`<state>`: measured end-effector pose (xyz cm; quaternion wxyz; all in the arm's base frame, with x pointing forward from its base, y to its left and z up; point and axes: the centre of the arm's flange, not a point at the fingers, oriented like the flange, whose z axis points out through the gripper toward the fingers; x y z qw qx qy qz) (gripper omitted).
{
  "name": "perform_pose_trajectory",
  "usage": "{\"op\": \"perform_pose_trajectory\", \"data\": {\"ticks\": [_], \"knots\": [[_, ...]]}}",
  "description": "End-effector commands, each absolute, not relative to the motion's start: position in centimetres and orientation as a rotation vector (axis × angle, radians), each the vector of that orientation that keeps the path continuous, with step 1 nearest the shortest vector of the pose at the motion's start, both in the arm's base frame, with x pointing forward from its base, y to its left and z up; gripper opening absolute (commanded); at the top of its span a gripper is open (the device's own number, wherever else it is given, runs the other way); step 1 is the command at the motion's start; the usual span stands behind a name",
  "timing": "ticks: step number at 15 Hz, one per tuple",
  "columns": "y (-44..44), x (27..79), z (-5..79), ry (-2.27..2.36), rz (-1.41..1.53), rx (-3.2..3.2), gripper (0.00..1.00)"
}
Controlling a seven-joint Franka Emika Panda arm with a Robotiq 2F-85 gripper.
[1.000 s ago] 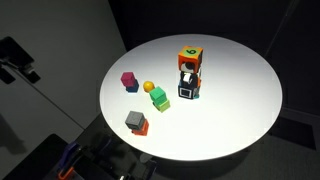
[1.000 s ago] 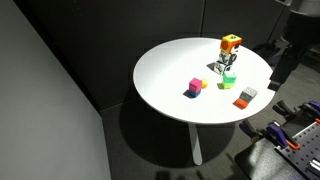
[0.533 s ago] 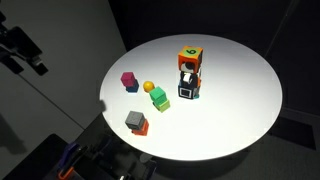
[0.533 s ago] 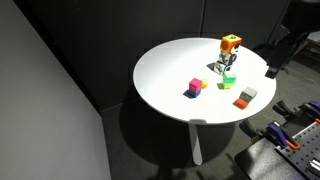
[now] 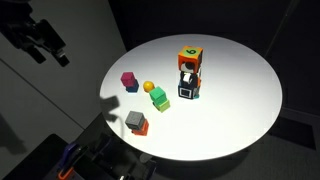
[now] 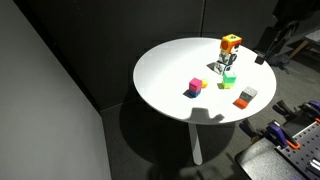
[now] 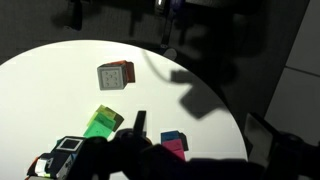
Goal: Remove the grey block from on top of the orange block and put it on the table
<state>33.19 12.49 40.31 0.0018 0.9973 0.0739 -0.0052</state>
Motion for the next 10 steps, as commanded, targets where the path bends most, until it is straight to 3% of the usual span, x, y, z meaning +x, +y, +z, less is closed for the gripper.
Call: {"op": "perform_pose_trajectory", "data": {"ticks": [1, 10], "knots": [[11.2, 35.8, 39.5, 0.234, 0.058, 3.12, 1.0], [7.6, 39.0, 34.8, 0.203, 0.089, 3.165, 1.0]]}}
